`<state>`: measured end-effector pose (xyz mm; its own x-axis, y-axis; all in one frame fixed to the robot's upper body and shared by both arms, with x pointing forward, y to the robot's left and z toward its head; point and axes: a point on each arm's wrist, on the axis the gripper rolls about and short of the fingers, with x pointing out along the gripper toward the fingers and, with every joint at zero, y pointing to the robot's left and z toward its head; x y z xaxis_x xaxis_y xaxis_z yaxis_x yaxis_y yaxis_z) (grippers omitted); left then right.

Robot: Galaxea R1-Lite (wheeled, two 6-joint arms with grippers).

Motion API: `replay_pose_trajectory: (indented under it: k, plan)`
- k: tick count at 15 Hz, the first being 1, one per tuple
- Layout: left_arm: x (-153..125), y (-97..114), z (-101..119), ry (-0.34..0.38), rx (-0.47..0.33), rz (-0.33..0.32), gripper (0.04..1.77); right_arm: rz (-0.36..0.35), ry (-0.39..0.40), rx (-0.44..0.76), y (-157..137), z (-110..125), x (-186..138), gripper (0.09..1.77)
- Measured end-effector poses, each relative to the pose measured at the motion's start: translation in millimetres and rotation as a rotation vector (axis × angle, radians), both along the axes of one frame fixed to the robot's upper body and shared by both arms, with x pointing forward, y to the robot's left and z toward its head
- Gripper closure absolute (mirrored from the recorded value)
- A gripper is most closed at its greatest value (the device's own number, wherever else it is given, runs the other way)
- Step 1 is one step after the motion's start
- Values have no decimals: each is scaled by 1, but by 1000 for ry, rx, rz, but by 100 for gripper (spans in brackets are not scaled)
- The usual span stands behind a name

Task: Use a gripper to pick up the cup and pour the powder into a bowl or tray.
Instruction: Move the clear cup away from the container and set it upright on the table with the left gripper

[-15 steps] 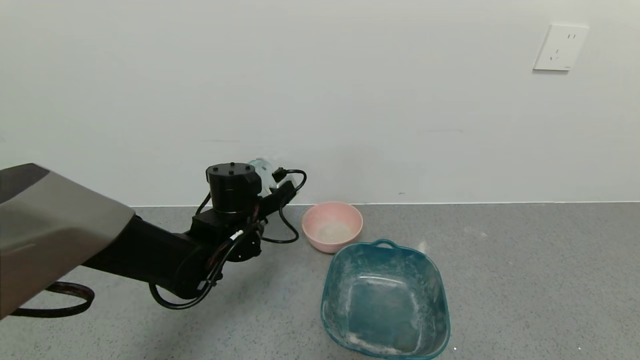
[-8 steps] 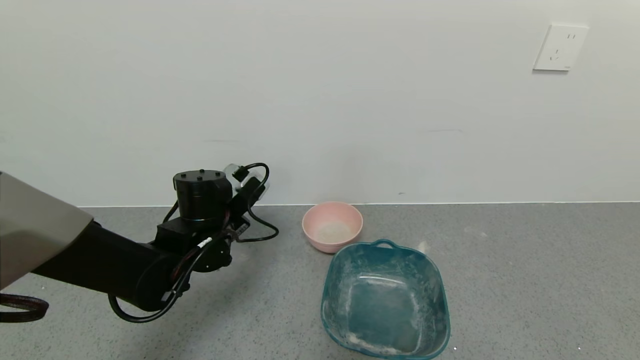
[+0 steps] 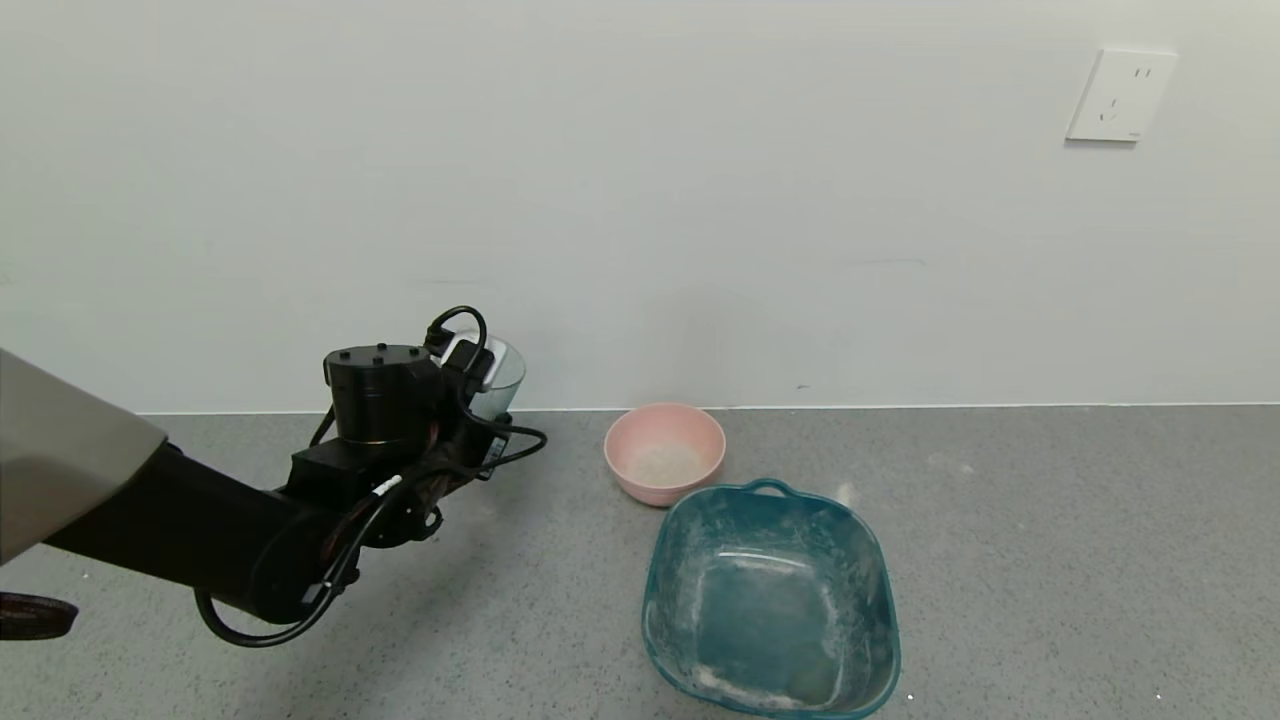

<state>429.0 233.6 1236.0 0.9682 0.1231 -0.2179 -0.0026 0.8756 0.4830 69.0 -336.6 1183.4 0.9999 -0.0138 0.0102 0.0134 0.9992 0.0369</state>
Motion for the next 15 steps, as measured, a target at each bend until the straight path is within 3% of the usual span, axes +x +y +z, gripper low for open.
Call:
replay_pose_trajectory:
  k: [4,6,9,12,15]
  plan:
    - [-8,3,-12,24,-185,-21,53,0,0,0,0,0,0,15]
    - [-10,5,-13,-13,-263,-49,53,0,0,0,0,0,0,15]
    - [-10,12,-20,-41,-311,-74,53,0,0,0,0,0,0,15]
    - [-1,16,-29,-104,-380,-56,53,0,0,0,0,0,0,15]
    - [12,19,-44,-112,-434,-14,53,0,0,0,0,0,0,15]
